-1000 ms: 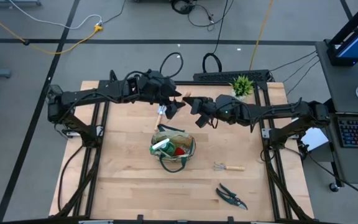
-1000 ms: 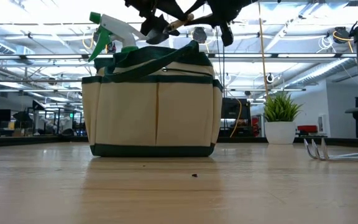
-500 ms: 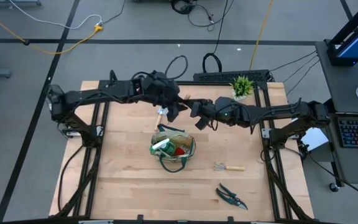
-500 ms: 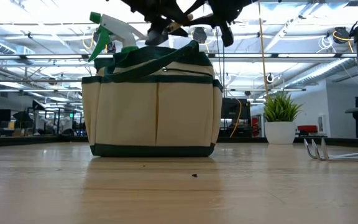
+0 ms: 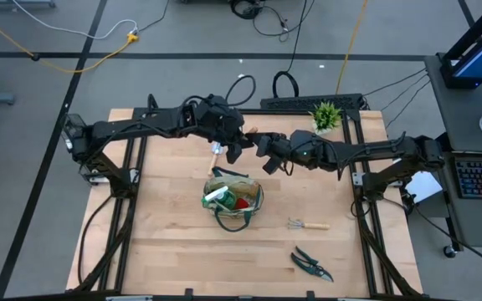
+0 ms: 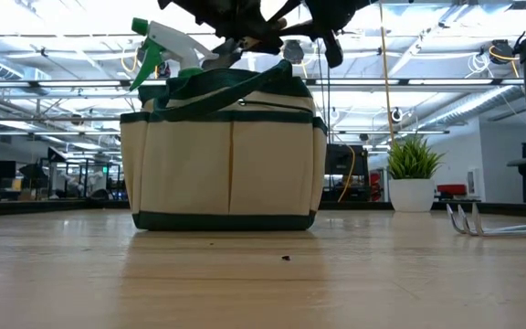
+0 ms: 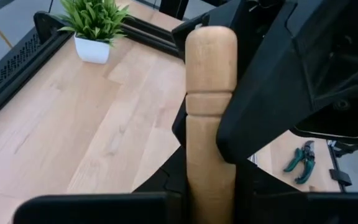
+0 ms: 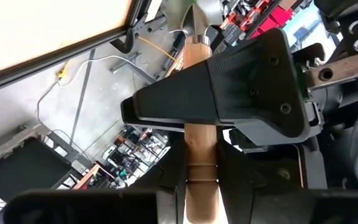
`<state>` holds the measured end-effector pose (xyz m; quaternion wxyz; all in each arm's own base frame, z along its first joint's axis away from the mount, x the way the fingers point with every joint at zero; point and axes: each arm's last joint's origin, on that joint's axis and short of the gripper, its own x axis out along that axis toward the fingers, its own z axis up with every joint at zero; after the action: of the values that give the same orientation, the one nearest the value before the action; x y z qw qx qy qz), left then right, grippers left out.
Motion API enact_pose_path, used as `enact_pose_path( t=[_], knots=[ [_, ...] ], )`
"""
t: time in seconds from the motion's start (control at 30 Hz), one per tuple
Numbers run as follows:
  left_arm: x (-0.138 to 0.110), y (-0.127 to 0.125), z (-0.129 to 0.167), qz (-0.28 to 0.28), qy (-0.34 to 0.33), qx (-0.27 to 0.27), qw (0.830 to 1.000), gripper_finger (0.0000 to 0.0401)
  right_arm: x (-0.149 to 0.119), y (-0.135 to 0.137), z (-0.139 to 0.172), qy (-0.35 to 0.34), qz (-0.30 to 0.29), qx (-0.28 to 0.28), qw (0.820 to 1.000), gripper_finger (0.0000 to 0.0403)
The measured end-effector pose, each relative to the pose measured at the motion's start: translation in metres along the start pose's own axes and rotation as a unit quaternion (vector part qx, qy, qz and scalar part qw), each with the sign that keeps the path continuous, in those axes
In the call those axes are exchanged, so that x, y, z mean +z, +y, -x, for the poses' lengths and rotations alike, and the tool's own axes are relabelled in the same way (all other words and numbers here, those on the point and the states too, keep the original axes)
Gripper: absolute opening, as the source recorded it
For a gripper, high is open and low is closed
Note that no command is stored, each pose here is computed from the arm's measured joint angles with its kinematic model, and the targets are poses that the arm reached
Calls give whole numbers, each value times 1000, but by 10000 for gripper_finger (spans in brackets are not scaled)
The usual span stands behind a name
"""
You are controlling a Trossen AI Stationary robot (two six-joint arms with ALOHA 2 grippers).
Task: Pick & Place Garden tools in Gardening bag
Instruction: Put the right brown trowel into the white gardening bag
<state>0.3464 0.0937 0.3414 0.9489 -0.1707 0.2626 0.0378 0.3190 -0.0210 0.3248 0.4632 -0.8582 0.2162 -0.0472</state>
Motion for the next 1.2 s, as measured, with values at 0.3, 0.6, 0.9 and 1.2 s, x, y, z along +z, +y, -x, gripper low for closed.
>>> enact_pose_path(
  t=[0.3, 0.6, 0.9, 1.2],
  knots=[
    [1, 1, 0, 0, -8, 17, 1000, 54, -2, 1, 0, 26, -54, 13, 998, 75],
    [2, 2, 0, 1, -17, 57, 998, 53, -17, 6, -4, 94, -88, 29, 991, 78],
    [1, 2, 0, 3, -13, 64, 998, 53, -16, 6, -5, 79, -87, 24, 993, 79],
    [1, 3, 0, 3, -17, 77, 997, 53, -25, 9, -7, 101, -93, 21, 990, 80]
  ],
)
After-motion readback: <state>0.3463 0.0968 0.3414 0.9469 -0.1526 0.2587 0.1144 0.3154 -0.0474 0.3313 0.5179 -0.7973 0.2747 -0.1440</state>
